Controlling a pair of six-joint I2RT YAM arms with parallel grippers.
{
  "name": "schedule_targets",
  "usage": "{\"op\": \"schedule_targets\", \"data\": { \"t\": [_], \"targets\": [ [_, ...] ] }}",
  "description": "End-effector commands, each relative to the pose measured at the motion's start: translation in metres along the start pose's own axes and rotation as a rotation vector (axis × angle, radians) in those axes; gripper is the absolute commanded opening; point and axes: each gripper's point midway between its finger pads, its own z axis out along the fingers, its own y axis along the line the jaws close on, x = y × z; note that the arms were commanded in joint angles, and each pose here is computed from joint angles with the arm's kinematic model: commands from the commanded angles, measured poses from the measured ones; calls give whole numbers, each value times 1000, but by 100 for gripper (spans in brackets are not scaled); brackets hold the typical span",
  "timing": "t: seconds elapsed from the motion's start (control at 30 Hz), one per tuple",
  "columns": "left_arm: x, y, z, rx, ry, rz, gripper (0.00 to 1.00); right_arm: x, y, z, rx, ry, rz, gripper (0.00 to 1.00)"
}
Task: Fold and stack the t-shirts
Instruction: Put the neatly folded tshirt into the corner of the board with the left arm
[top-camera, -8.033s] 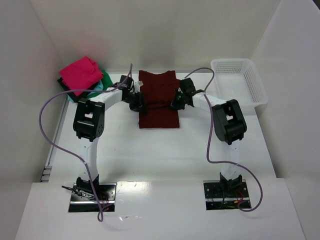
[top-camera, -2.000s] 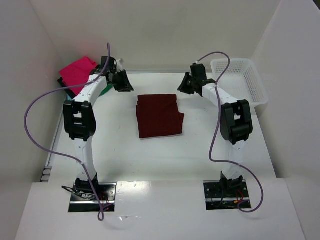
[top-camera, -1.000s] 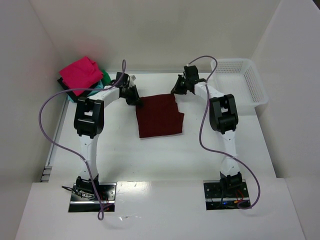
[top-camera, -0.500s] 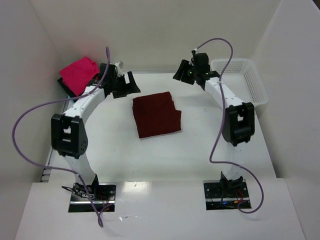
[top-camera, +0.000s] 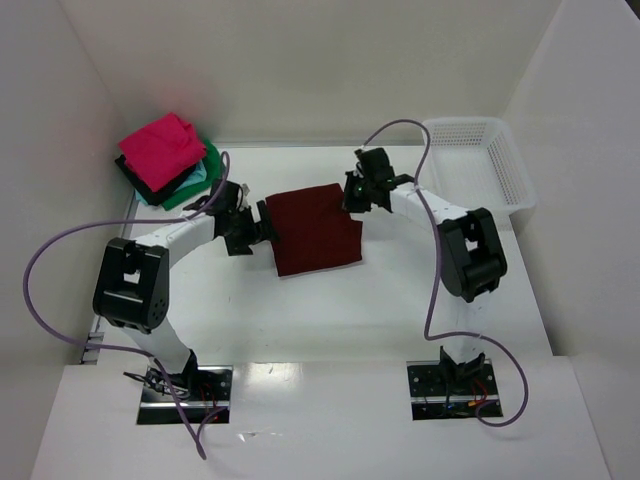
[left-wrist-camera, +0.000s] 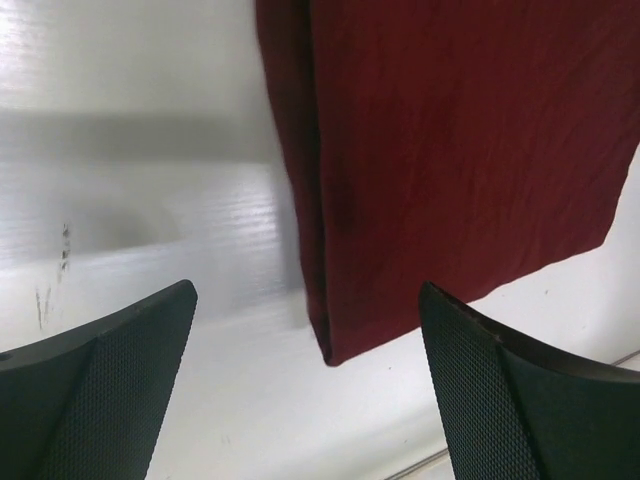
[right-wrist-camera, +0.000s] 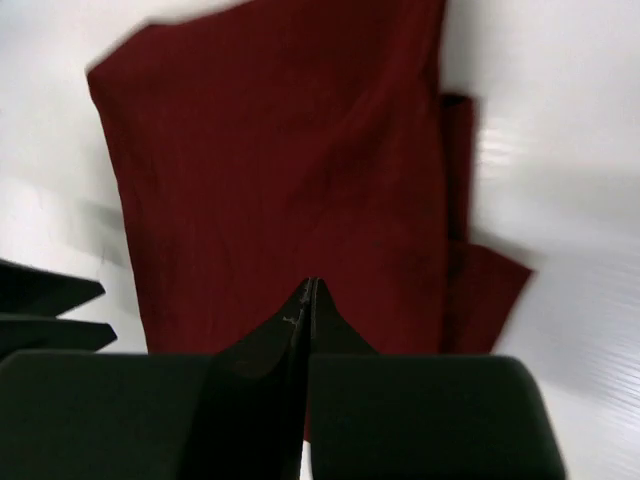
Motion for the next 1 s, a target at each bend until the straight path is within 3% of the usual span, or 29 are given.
{"op": "schedule_targets", "data": {
  "t": [0.0, 0.4, 0.6, 0.97],
  "targets": [
    [-24, -14, 1, 46, -90, -10, 99, 20, 10, 16, -17, 50, -25, 0],
    [-6, 10, 52, 34, -44, -99, 99, 41, -20, 38, 80, 100, -21, 0],
    [-13, 8, 60, 45, -124, -185, 98, 44, -23, 41, 86, 109, -19, 0],
    [20, -5, 102, 12, -25, -230, 98, 64, -35, 61, 99, 170, 4, 0]
  ]
}}
